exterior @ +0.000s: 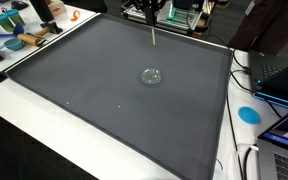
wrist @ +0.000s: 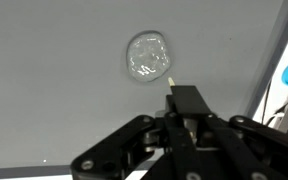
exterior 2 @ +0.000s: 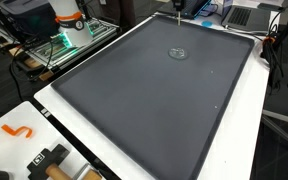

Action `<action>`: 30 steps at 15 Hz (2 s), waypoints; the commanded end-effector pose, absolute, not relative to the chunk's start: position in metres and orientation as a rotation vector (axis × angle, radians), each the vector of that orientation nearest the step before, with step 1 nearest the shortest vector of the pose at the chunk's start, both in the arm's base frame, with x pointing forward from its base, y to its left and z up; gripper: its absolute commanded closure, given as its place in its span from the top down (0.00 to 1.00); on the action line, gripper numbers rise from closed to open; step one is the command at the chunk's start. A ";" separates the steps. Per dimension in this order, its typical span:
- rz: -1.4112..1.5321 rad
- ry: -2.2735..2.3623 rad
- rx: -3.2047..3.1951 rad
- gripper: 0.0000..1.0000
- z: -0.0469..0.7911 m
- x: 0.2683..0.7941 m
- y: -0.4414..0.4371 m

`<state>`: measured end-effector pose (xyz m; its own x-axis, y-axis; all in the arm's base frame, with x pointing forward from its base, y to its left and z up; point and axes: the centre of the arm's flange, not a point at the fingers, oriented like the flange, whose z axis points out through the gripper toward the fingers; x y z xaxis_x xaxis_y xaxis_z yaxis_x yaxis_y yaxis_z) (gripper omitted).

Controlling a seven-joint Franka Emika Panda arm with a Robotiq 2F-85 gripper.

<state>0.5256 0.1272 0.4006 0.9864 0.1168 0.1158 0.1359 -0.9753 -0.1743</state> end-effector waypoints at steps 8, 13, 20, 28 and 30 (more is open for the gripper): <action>-0.047 -0.317 -3.053 0.03 0.412 0.543 0.164; -0.046 -0.318 -3.054 0.13 0.411 0.545 0.166; 0.030 -0.324 -3.028 0.03 0.361 0.564 0.157; 0.048 -0.291 -3.073 0.03 0.292 0.579 0.153; 0.061 -0.296 -3.083 0.03 0.284 0.581 0.152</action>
